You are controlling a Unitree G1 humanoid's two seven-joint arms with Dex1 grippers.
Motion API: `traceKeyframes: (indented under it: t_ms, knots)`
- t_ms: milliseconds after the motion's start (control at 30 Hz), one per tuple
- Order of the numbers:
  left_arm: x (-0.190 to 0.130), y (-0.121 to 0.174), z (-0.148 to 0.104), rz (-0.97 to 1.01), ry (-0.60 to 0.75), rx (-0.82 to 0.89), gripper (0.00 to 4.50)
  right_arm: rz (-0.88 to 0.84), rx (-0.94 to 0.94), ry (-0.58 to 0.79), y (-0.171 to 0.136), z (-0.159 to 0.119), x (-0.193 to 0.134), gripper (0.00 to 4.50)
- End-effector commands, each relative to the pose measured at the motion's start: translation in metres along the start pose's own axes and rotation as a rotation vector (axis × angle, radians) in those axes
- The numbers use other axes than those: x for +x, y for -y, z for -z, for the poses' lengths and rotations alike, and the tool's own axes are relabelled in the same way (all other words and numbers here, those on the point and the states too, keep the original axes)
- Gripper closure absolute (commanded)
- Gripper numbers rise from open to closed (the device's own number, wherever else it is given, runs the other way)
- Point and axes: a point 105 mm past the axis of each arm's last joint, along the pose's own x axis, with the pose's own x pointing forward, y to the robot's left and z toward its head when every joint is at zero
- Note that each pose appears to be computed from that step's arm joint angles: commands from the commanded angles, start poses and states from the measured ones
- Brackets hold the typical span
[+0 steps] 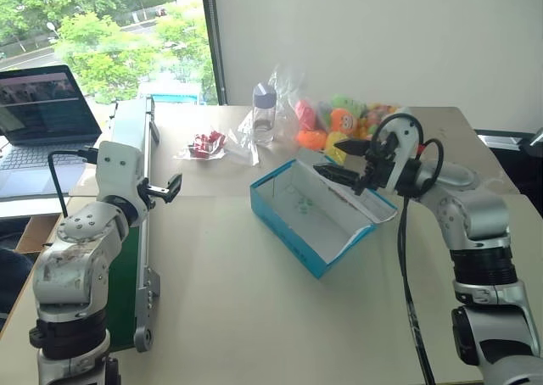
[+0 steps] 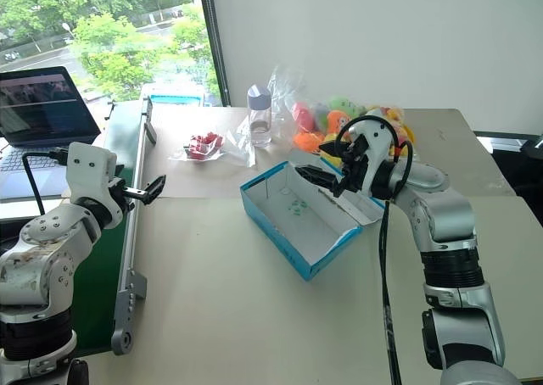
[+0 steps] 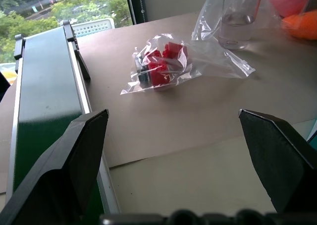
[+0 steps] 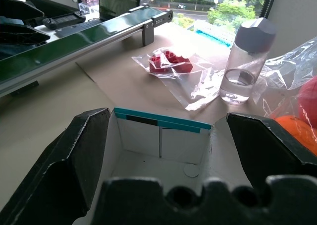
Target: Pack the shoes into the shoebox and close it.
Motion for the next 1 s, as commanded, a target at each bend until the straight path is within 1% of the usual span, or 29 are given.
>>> traceKeyframes:
  t_ms: [33, 167, 267, 333, 400, 733, 1000]
  knots:
    - [-0.003, -0.004, -0.014, -0.036, 0.052, 0.006, 0.00, 0.003, -0.029, 0.022, 0.000, -0.010, -0.002, 0.05]
    - [-0.001, -0.018, -0.012, -0.144, 0.054, -0.048, 0.00, -0.006, -0.044, 0.018, 0.002, -0.011, -0.001, 0.05]
    - [-0.006, -0.043, -0.009, -0.290, 0.051, -0.086, 0.00, -0.009, -0.049, 0.022, 0.003, -0.012, 0.002, 0.05]
    - [-0.009, -0.053, -0.010, -0.334, 0.059, -0.098, 0.00, -0.014, -0.049, 0.024, 0.003, -0.012, 0.003, 0.05]
    - [-0.010, -0.057, -0.013, -0.349, 0.072, -0.103, 0.00, -0.019, -0.049, 0.027, 0.002, -0.012, 0.004, 0.05]
    - [-0.007, -0.040, -0.002, -0.327, 0.048, -0.101, 0.00, -0.091, -0.043, 0.042, -0.010, -0.017, 0.007, 0.05]
    - [-0.007, -0.027, 0.024, -0.359, -0.005, -0.136, 0.00, -0.180, 0.008, 0.026, -0.034, -0.009, 0.006, 0.05]
